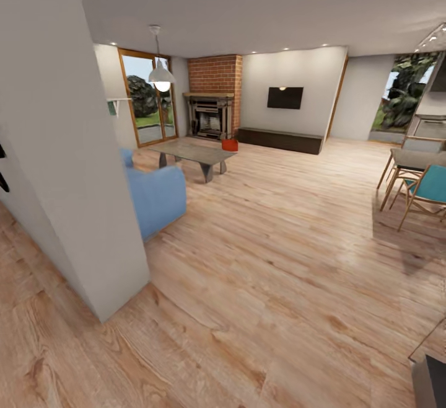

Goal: Move the two storage containers from the living room to the garage. In the garage, place one container on the floor and stack the other container on top of it (either order is fine).

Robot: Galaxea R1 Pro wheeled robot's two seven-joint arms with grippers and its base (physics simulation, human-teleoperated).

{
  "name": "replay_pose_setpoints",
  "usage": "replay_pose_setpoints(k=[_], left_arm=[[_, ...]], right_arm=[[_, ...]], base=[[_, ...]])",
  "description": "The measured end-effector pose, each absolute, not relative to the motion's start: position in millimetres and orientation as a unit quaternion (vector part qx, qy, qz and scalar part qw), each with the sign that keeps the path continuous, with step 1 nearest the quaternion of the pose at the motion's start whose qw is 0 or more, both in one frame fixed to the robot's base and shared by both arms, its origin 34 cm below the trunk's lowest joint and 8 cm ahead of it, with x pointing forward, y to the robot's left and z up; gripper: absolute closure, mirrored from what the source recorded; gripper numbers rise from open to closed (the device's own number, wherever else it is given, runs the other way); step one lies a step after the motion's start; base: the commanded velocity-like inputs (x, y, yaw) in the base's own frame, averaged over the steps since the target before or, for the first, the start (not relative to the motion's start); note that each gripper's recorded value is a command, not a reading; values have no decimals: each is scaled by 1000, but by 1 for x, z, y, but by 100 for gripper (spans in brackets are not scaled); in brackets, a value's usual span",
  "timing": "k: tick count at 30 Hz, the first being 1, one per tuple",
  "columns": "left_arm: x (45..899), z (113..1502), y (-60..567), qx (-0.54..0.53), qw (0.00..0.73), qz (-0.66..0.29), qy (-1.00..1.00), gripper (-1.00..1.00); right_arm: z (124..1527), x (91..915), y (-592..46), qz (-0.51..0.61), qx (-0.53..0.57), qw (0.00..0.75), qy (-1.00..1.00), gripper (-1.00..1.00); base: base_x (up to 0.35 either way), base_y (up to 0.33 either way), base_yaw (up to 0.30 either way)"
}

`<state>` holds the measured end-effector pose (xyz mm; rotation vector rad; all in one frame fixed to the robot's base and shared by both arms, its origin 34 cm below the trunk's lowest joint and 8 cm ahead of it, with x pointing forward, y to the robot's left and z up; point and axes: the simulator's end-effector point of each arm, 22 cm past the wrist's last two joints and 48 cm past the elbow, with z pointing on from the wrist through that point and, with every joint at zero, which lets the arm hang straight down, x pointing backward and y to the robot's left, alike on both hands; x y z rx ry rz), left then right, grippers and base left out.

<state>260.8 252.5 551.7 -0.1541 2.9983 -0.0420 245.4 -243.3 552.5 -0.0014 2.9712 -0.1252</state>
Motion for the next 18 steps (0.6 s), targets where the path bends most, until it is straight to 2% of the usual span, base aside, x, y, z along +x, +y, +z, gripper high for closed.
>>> replay_pose_setpoints(k=[18], left_arm=[[259,551,253,-51,67,-14,996,-100]], right_arm=[[552,243,-244,-42,1,81,996,-100]], base=[[322,0,-268]])
